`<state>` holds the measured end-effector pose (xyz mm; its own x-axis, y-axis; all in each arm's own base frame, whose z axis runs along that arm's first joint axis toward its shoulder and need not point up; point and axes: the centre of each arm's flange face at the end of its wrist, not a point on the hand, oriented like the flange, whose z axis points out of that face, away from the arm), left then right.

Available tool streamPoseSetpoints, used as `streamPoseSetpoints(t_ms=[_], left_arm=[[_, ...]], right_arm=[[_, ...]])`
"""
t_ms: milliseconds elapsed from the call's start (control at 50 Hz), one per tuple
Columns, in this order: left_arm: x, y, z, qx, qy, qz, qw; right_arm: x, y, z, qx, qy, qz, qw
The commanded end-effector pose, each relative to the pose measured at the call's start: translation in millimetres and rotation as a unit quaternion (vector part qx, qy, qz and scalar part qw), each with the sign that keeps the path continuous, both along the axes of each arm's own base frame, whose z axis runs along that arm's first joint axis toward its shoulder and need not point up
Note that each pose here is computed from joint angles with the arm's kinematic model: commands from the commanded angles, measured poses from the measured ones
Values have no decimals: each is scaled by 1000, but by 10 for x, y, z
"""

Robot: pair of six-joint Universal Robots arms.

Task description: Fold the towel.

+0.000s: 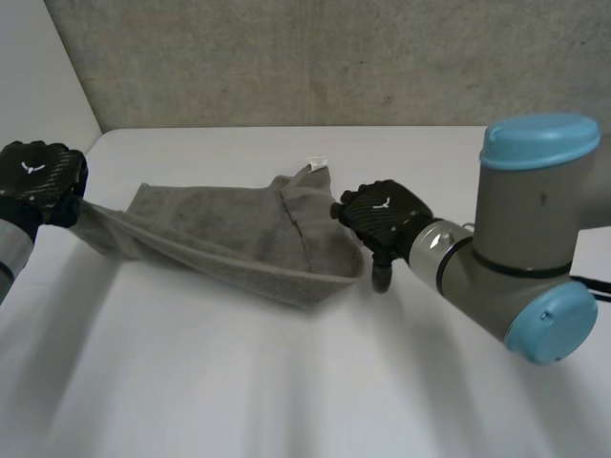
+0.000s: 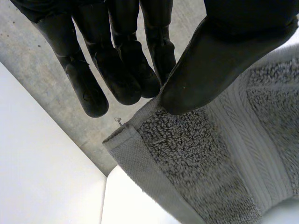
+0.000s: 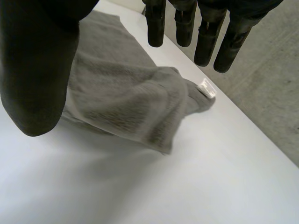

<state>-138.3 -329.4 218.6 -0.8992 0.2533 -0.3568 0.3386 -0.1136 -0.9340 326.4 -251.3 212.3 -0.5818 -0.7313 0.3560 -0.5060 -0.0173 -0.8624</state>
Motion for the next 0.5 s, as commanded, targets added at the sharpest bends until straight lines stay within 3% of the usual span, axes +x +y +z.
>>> streamPoseSetpoints(t_ms=[20, 240, 500], left_arm=[[52, 154, -5, 5, 1, -15, 1000], [197, 119, 4, 8, 20, 5, 1000], [389, 36, 42, 7, 47, 33, 998]], right_arm=[[-22, -97, -35, -17, 27, 4, 999], [49, -89, -482, 34, 39, 12, 999], [144, -215, -600, 31, -65, -24, 997]])
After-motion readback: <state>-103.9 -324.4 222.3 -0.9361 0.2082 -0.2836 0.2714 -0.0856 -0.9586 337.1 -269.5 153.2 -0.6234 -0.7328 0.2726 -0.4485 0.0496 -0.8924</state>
